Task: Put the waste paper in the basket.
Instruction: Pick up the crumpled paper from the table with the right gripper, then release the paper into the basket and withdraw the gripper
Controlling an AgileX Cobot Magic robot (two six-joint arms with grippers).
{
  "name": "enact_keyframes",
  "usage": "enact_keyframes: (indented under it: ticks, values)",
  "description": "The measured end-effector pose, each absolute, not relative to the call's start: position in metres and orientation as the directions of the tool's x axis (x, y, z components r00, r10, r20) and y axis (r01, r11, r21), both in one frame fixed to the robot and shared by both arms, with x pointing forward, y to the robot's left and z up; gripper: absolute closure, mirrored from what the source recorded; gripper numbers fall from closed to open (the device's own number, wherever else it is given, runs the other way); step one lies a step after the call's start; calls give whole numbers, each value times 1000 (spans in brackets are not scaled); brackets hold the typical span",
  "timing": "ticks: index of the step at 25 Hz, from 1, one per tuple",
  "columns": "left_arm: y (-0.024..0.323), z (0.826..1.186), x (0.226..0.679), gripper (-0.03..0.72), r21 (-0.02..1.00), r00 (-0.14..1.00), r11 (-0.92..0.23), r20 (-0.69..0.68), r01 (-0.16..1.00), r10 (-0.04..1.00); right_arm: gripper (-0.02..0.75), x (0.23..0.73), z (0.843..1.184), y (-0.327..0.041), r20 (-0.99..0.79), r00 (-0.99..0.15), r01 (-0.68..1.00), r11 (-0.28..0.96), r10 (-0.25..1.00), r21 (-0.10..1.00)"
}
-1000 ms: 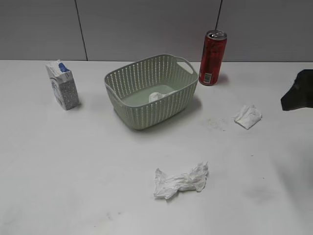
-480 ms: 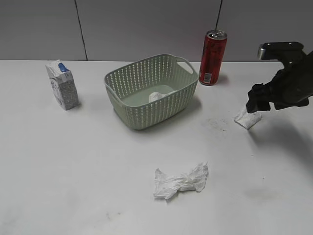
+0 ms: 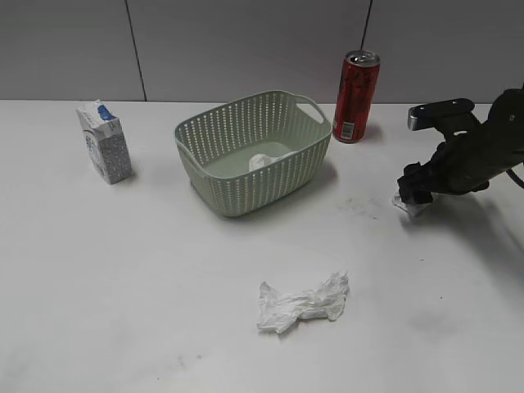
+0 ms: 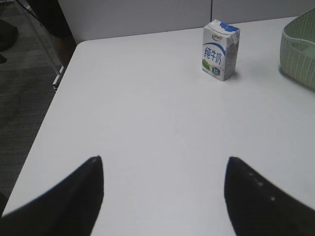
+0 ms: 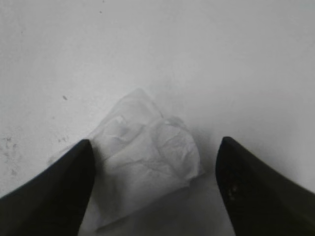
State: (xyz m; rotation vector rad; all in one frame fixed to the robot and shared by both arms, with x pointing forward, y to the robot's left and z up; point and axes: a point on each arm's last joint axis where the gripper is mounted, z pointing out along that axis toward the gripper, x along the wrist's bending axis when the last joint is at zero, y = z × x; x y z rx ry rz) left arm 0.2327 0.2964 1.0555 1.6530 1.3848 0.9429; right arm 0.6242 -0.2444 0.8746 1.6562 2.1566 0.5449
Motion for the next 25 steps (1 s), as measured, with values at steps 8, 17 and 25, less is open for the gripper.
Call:
enact_keyframes:
  ticks: [8,17,25]
  values:
    - [296,1055,232,125,900,136,-115,63,420,989,643,619,884,-228,-49,-288,826,274,956,492]
    - [296,1055,232,125,900,136,-115,63,420,989,744,592,988,-177,-77,-414,637,349,907,687]
    - [296,1055,232,125,900,135,-114,62,420,989,744,560,1052,-99,-108,-575,332,352,811,875]
